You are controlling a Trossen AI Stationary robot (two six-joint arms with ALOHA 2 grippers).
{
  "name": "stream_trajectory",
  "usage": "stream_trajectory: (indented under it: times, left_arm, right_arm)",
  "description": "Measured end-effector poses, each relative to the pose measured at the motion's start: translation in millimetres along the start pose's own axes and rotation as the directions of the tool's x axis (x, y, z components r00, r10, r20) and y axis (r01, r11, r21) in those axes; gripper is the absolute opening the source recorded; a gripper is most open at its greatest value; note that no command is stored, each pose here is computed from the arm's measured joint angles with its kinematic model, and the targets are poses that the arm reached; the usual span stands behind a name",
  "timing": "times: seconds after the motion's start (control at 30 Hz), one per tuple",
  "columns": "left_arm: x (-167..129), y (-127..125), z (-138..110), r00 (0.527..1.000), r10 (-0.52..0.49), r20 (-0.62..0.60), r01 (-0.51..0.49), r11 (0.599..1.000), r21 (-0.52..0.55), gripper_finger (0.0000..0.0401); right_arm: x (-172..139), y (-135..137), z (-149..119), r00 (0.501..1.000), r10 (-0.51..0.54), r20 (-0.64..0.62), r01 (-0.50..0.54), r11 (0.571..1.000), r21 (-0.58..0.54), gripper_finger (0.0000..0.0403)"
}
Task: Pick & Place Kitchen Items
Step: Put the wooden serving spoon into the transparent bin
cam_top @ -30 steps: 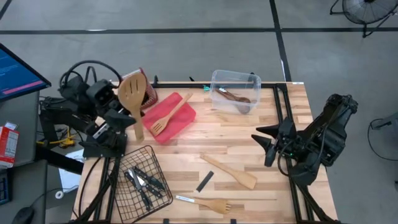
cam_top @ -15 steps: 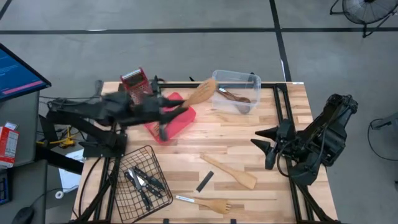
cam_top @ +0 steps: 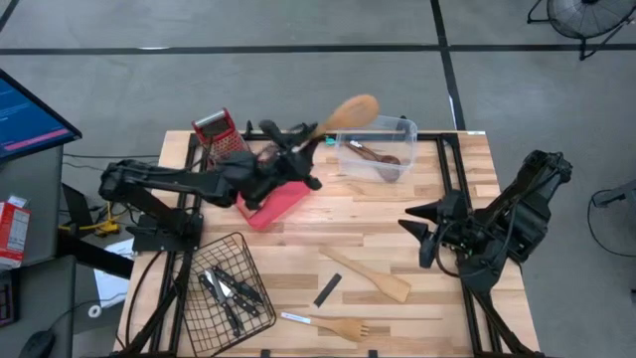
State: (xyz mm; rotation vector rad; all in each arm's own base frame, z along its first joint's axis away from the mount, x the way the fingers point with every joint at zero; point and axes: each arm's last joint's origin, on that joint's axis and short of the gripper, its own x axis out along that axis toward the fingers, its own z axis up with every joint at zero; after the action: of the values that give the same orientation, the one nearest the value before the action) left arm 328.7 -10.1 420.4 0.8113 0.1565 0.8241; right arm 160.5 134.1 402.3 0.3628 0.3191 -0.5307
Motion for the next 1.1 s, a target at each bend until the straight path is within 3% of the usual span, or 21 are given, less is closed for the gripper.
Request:
stream_trajectory:
  times: [0.2,0.47,0.63,0.73,0.93,1.1]
  left_arm:
    - [-9,39,18,0.971,0.092,0.222,-0.12,0.986,0.116,0.0048]
    - [-34,76,34,0.905,0.095,0.415,-0.141,0.987,0.082,0.0048]
    - [-39,81,33,0.92,0.115,0.374,-0.142,0.989,0.045,0.0049]
    - [-37,77,31,0.94,0.106,0.325,-0.101,0.994,-0.033,0.0049]
    - [-27,51,18,0.993,0.002,0.117,0.013,0.992,-0.123,0.0049]
    - [-27,40,8,0.998,-0.062,0.009,0.061,0.924,-0.378,0.0049]
  right_arm:
    - [7,-2,4,0.999,-0.033,0.009,0.033,0.999,0.018,0.0179]
    - [17,-6,9,0.996,-0.084,0.023,0.083,0.996,0.042,0.0181]
    - [23,-8,13,0.993,-0.115,0.033,0.113,0.992,0.05,0.0187]
    - [31,-7,19,0.991,-0.122,0.054,0.12,0.992,0.04,0.0196]
    - [54,1,49,0.982,-0.108,0.154,0.12,0.99,-0.068,0.0234]
    - [69,-1,86,0.946,-0.111,0.306,0.142,0.987,-0.081,0.0258]
